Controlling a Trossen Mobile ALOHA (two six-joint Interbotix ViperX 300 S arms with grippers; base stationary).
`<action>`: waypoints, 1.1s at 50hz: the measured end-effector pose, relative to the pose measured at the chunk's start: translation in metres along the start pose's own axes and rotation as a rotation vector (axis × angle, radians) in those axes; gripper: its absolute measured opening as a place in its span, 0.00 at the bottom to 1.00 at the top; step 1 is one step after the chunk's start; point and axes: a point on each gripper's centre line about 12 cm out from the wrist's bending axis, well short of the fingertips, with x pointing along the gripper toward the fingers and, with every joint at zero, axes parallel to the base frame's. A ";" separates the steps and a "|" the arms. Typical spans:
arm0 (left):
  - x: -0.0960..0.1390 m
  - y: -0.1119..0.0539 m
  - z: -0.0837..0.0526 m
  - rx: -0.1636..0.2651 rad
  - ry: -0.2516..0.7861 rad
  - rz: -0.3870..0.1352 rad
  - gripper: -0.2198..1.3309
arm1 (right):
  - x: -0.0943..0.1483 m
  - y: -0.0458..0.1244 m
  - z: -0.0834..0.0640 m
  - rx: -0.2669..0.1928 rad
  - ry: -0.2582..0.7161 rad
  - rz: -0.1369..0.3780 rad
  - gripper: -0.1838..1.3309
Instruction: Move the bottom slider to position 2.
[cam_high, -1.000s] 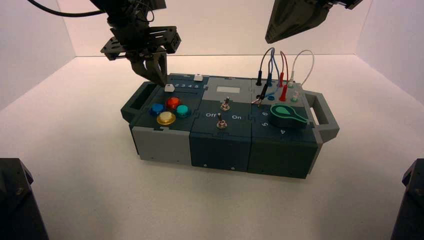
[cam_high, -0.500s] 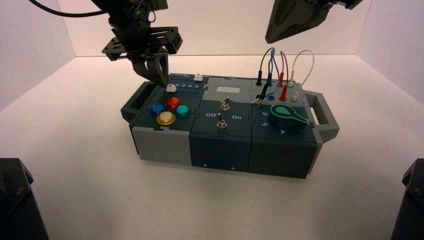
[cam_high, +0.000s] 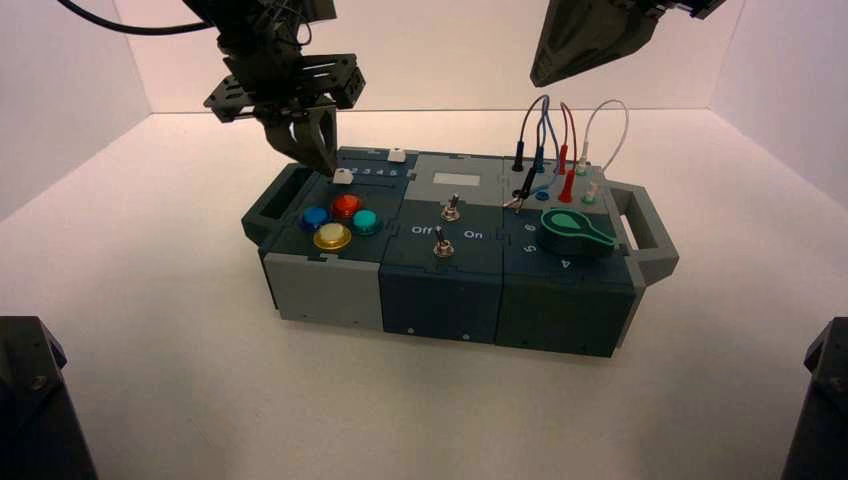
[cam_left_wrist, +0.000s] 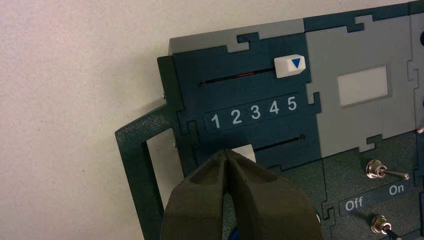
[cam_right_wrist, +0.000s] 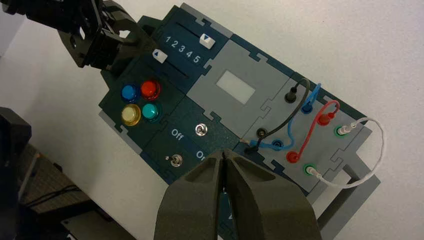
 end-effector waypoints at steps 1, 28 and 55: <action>0.000 0.000 0.000 0.001 0.002 0.000 0.03 | 0.000 0.000 0.000 0.000 0.000 0.000 0.03; 0.003 -0.002 -0.002 0.004 0.012 -0.002 0.03 | 0.000 0.000 0.000 0.000 0.000 0.000 0.03; 0.003 -0.002 -0.001 0.004 0.013 -0.002 0.03 | 0.000 0.000 0.000 0.000 0.000 0.000 0.03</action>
